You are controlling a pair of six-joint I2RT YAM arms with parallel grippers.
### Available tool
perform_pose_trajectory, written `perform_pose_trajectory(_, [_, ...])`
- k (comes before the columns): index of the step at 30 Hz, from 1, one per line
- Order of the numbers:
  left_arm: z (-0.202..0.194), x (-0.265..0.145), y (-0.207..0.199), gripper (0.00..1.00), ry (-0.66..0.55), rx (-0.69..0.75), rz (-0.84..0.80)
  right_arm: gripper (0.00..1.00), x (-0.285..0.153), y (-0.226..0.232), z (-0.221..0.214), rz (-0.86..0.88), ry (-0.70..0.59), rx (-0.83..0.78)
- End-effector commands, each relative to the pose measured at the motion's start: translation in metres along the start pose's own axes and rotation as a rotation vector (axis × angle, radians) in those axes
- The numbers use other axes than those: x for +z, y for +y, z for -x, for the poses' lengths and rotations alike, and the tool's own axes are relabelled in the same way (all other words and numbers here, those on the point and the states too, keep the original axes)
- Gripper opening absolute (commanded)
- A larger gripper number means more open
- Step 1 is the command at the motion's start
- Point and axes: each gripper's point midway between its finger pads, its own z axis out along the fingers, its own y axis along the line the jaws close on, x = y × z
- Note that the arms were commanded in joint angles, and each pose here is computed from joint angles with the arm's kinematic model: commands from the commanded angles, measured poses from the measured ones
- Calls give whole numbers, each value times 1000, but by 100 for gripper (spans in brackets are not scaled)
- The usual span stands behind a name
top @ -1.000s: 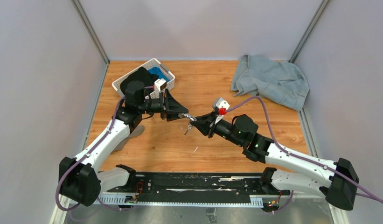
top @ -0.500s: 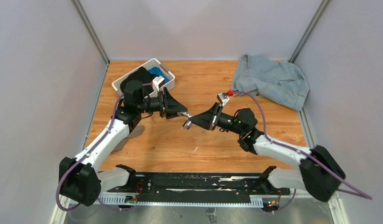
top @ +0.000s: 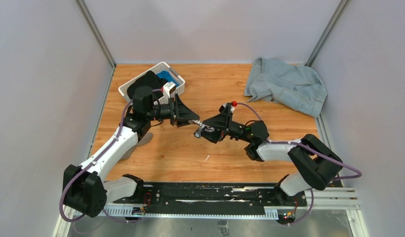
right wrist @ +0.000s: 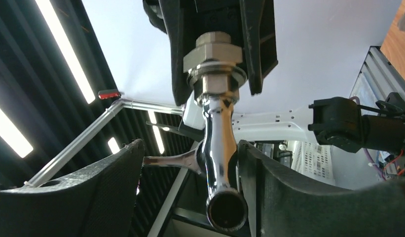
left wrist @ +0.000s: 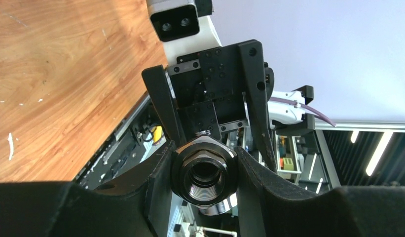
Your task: Install the water faucets
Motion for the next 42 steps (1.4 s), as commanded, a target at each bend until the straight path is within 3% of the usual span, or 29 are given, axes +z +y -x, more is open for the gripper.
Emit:
perform_pose_trajectory(1, [-3,0,-5,0,24,14,-31,72,-14,6,-15,30,52,-59])
perform_pose_trajectory(8, [0,1,-9,0,26,5,-41,77,-52,-16,0,-104,-34,-124])
perform_pose_trajectory(13, [2,2,-10,0,24,-7,-40,79,-80,-17,6,-322,-77,-313])
perform_pose_trajectory(15, [2,2,-11,0,21,-20,-39,81,-98,-15,11,-534,-118,-564])
perform_pose_trajectory(18, [3,1,-13,0,18,-53,-27,79,-130,8,25,-810,-146,-1108])
perform_pose_trajectory(20, [4,2,-11,0,10,-81,-9,76,-137,19,27,-877,-91,-1430])
perform_pose_trajectory(24, [7,3,-9,0,-2,-138,7,75,-130,34,25,-852,-25,-1854])
perform_pose_trajectory(31, [7,4,-12,0,15,-154,1,79,-93,34,-3,-582,65,-2367])
perform_pose_trajectory(35, [7,3,-14,0,16,-147,-2,81,-76,36,-2,-577,38,-2517])
perform_pose_trajectory(42, [7,3,-14,0,16,-141,-5,80,-50,28,4,-570,27,-2596])
